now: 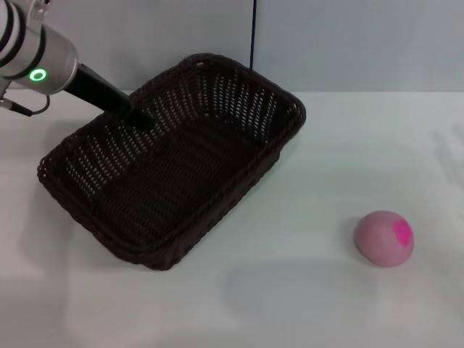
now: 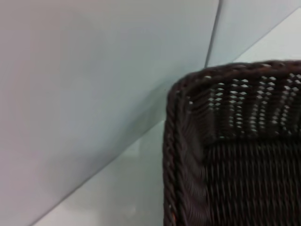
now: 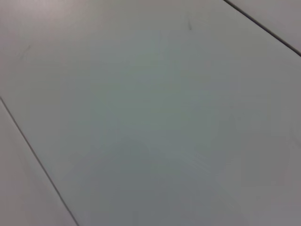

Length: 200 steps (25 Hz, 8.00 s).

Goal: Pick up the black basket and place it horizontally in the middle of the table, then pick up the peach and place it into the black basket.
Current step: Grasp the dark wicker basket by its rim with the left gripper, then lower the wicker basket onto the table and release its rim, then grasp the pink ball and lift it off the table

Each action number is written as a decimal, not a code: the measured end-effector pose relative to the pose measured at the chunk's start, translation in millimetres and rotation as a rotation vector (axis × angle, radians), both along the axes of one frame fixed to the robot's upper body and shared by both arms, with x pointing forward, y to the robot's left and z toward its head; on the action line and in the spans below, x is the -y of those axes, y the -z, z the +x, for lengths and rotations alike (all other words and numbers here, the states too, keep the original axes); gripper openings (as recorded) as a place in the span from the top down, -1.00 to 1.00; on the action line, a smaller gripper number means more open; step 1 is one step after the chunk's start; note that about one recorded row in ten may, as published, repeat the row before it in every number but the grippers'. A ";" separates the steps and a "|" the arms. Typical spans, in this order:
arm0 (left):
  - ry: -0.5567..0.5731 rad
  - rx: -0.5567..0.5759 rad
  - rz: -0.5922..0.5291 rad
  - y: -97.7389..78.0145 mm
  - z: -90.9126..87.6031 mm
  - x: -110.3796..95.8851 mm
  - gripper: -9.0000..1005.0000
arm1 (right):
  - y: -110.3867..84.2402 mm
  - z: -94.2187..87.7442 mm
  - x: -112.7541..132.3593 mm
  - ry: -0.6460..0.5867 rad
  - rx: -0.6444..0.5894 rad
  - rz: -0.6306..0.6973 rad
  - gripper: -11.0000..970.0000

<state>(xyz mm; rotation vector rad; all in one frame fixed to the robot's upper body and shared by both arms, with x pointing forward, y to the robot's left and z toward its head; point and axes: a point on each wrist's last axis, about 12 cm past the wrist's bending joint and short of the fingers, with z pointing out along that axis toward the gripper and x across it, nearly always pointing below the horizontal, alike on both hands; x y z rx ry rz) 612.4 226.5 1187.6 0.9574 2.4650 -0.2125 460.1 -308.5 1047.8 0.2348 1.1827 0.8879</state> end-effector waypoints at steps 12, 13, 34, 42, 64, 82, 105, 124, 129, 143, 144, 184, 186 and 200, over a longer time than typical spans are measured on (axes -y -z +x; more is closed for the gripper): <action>0.011 0.065 -0.005 -19.5 -0.6 10.3 -0.23 | 2.1 -5.8 7.9 0.032 -0.011 -0.001 -0.47; 0.013 0.068 -0.005 -19.6 -0.4 10.7 -0.23 | 2.1 -5.8 7.9 0.032 -0.011 -0.001 -0.47; 0.022 0.120 0.125 1.0 13.4 21.8 -0.18 | -1.7 -3.3 11.5 0.024 0.005 -0.008 -0.48; 0.087 0.042 0.189 12.1 16.9 35.8 -0.16 | -4.8 -0.2 14.7 0.021 0.016 -0.011 -0.47; 0.203 0.034 0.329 19.8 13.1 39.6 0.02 | -2.9 -0.6 17.8 0.050 0.003 -0.015 -0.48; 0.802 0.387 0.449 -17.3 -5.5 68.0 0.29 | -1.6 -1.9 22.1 0.074 -0.008 -0.012 -0.47; 1.042 0.440 0.576 8.4 -23.8 96.3 0.30 | -5.5 8.7 30.6 0.088 -0.025 -0.008 -0.46; 0.971 0.409 0.542 16.8 -41.9 109.2 0.20 | -3.2 4.9 31.8 0.104 -0.032 -0.009 -0.45; 0.936 0.415 0.524 15.4 -41.2 110.4 0.11 | -3.0 4.4 32.4 0.106 -0.033 -0.010 -0.45; 0.701 0.625 0.353 -26.4 -26.6 89.0 -0.44 | -14.5 -4.7 54.8 0.087 0.009 -0.141 -0.45; 0.626 0.671 0.276 -35.9 -23.9 77.4 -0.47 | -14.5 -4.7 54.8 0.087 0.009 -0.141 -0.45; -0.095 0.826 -0.495 47.9 -74.2 -42.7 -0.49 | -87.8 130.3 -65.3 -1.022 -1.022 -1.188 -0.43; -0.096 0.825 -0.496 48.0 -74.2 -42.7 -0.49 | -84.7 130.6 -67.9 -1.018 -1.041 -1.213 -0.43; -0.111 0.815 -0.497 51.0 -76.7 -45.3 -0.48 | -93.1 125.6 -58.9 -0.984 -1.051 -1.271 0.16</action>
